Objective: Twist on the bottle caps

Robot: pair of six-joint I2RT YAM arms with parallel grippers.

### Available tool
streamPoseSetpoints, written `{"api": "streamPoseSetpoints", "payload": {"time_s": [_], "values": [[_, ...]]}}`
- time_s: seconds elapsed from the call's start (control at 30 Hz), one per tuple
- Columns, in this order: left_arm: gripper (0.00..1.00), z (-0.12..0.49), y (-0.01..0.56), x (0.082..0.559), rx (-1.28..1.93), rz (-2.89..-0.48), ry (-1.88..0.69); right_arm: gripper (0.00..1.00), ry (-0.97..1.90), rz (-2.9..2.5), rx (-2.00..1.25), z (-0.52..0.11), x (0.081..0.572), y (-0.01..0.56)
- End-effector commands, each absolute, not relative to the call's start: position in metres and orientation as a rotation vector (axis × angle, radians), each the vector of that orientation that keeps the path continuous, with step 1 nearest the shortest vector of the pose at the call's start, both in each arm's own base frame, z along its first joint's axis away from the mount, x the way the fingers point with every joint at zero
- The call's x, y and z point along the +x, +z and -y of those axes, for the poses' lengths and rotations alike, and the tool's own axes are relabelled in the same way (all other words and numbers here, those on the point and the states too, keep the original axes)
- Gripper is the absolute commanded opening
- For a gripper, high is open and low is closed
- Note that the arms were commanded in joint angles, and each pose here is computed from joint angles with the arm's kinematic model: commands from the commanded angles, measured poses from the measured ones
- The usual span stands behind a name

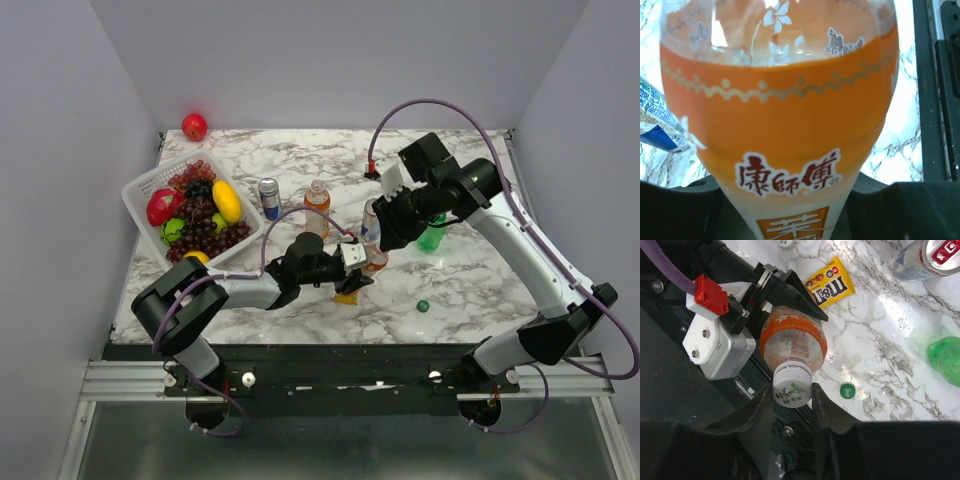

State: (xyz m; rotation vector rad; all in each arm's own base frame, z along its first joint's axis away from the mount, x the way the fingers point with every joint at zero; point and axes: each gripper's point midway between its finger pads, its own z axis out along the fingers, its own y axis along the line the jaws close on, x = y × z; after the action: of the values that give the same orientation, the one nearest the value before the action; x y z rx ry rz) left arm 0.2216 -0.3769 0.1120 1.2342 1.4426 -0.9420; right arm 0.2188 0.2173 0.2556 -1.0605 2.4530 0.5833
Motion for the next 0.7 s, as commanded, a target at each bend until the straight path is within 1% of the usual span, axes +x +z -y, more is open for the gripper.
{"api": "streamPoseSetpoints", "payload": {"time_s": [0.0,0.2,0.5,0.53,0.63,0.67], "values": [[0.0,0.385,0.164,0.23,1.113,-1.33,-0.968,0.28,0.625,-2.425,-1.097,-0.227,0.218,0.263],[0.0,0.382,0.155,0.23,1.124,-1.372,-0.978,0.29,0.636,-2.371,-1.116,-0.233,0.224,0.278],[0.0,0.384,0.151,0.227,1.134,-1.389,-1.004,0.38,0.673,-2.35,-1.143,-0.236,0.22,0.281],[0.0,0.384,0.15,0.227,1.135,-1.394,-1.006,0.43,0.674,-2.344,-1.147,-0.236,0.22,0.282],[0.0,0.383,0.146,0.225,1.142,-1.405,-1.012,0.53,0.676,-2.335,-1.149,-0.236,0.221,0.284],[0.0,0.384,0.146,0.224,1.143,-1.408,-1.017,0.54,0.679,-2.326,-1.152,-0.237,0.22,0.286]]}}
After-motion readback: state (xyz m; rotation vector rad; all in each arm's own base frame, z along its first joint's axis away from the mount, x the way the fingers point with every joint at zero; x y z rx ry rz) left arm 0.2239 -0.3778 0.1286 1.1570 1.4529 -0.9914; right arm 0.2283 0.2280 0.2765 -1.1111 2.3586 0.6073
